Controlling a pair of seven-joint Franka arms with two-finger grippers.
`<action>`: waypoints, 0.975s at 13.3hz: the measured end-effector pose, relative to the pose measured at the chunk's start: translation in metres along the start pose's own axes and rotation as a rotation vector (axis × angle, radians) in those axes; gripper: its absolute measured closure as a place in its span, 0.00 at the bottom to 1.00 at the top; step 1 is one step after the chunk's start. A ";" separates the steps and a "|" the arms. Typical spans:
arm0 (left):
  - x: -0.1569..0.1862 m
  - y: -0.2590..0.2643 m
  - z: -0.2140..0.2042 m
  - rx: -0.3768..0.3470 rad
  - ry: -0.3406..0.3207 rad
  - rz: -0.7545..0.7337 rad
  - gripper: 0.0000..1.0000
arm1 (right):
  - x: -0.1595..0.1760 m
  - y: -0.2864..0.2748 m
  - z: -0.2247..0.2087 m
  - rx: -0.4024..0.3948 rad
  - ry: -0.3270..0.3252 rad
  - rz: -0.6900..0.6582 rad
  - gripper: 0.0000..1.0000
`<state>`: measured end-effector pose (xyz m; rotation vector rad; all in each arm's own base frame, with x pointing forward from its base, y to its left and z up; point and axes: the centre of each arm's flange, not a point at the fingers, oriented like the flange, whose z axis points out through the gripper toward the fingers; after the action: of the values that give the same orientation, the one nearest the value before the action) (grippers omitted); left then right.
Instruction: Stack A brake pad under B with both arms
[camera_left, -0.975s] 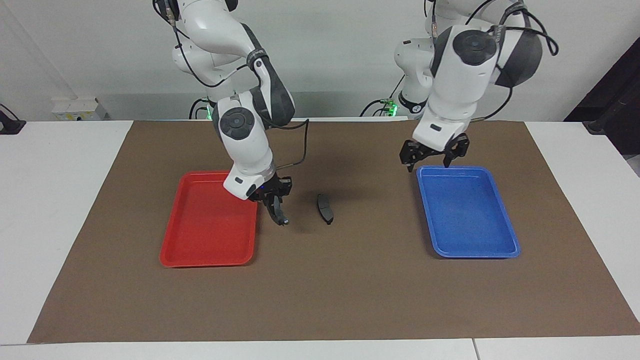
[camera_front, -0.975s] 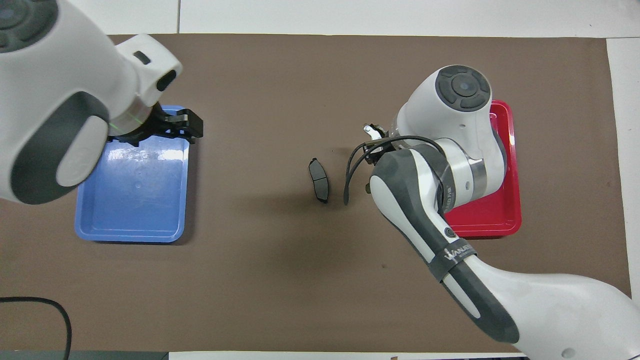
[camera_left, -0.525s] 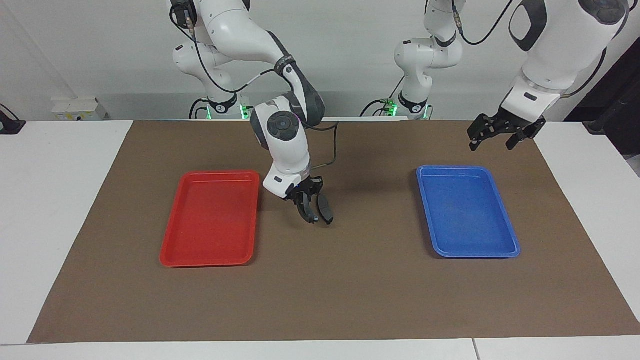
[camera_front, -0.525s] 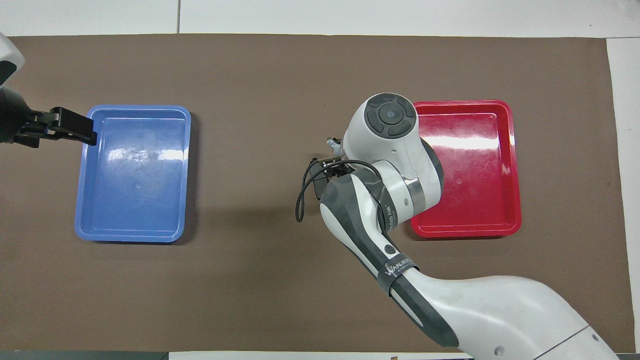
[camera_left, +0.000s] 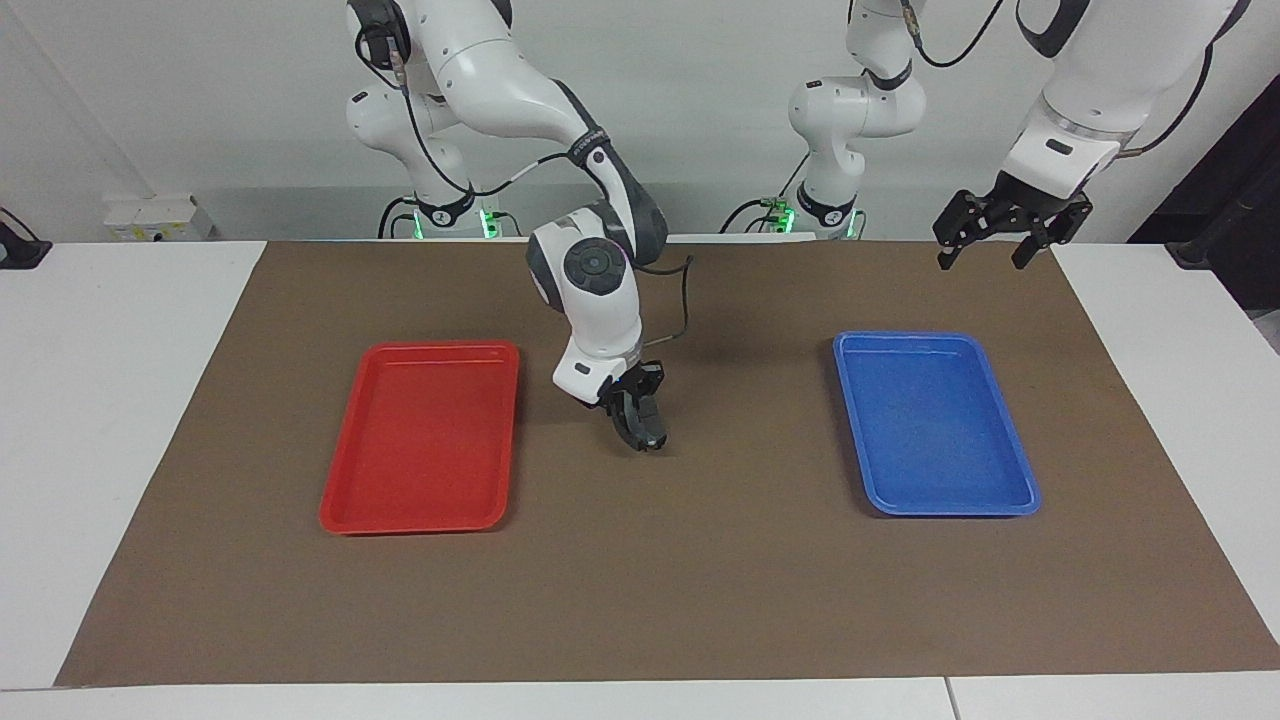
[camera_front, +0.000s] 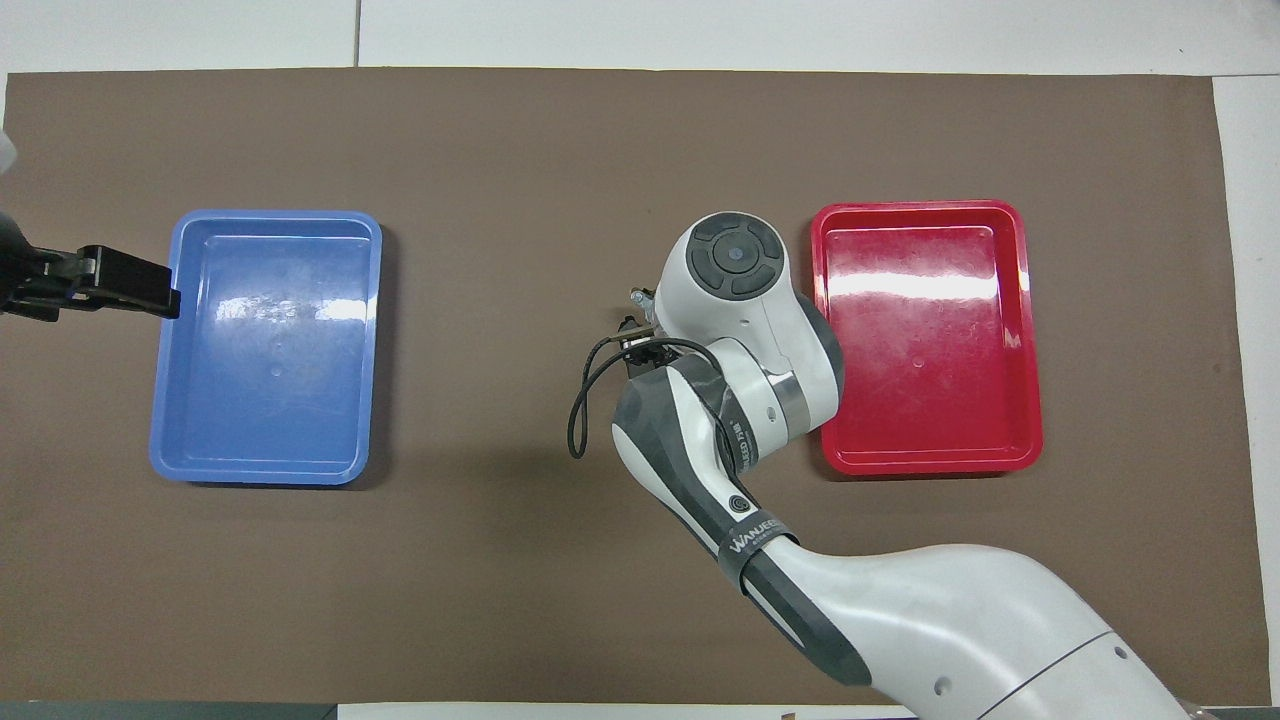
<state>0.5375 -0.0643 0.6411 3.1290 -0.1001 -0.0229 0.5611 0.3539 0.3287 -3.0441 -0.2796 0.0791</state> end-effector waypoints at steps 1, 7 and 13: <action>0.000 -0.003 0.001 0.000 -0.003 -0.005 0.00 | -0.001 -0.005 0.003 0.002 0.008 -0.008 0.58; 0.000 -0.008 0.005 0.000 -0.010 -0.014 0.00 | -0.002 -0.014 0.011 0.001 0.012 -0.020 0.58; 0.000 -0.007 0.005 0.000 -0.011 -0.013 0.00 | 0.001 -0.014 0.018 0.007 0.036 -0.020 0.58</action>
<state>0.5382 -0.0570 0.6359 3.1298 -0.0793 -0.0401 0.5584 0.3695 0.3121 -3.0315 -0.3062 0.0233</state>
